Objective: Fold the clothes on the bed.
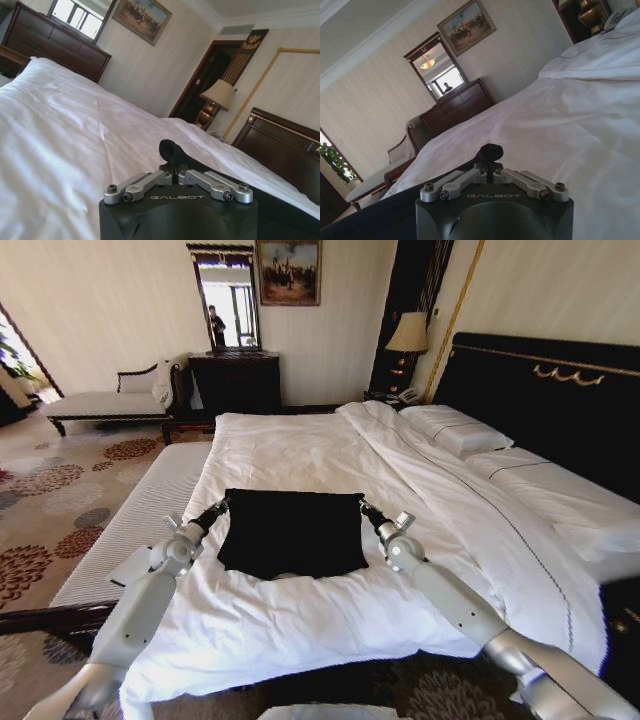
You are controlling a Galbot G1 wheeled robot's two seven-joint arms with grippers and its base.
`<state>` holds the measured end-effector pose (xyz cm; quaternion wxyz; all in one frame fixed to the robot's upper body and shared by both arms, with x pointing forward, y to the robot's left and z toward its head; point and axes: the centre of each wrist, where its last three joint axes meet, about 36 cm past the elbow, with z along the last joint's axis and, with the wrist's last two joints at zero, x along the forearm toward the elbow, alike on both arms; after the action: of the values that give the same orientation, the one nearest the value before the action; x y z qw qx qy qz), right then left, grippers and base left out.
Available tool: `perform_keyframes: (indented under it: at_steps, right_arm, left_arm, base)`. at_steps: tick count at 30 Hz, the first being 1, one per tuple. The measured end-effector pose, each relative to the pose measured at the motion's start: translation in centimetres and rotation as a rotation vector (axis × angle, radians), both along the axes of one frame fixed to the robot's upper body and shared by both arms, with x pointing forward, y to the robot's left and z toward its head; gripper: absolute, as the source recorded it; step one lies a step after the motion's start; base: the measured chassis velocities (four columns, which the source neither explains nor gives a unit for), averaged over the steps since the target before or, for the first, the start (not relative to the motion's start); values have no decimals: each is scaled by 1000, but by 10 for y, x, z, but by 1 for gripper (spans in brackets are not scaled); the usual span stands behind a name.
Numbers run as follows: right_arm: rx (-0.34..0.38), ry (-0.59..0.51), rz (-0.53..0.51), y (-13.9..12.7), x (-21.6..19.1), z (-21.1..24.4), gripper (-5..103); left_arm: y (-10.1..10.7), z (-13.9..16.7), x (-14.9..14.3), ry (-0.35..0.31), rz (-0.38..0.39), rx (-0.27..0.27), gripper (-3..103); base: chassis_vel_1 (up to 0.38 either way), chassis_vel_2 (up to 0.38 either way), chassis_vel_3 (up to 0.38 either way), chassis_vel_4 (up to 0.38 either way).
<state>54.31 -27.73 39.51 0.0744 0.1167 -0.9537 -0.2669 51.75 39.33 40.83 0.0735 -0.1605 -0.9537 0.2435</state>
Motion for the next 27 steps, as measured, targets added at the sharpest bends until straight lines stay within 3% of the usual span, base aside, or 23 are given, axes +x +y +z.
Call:
perform_keyframes:
  at_steps: [2, 9, 14, 23, 27]
  right_arm:
    - [-1, -3, 2, -1, -21, -4, 1]
    - [-9, 41, 2, 2, -72, -29, 1]
    - [-21, 53, 17, 7, -92, -34, 1]
    - [-67, 76, 35, 8, -124, -41, 1]
    - [-71, 81, 33, 9, -123, -44, 1]
  left_arm:
    - [11, -5, -19, 19, -16, 32, 0]
    - [31, -5, -48, 33, -21, 102, 0]
    - [30, -7, -56, 36, -28, 126, 0]
    - [31, -37, -89, 95, -87, 227, 0]
    - [33, -42, -96, 106, -98, 233, 0]
  base:
    - [0, 0, 0, 0]
    - [0, 0, 0, 0]
    - [0, 0, 0, 0]
    - [0, 0, 0, 0]
    - [0, 0, 0, 0]
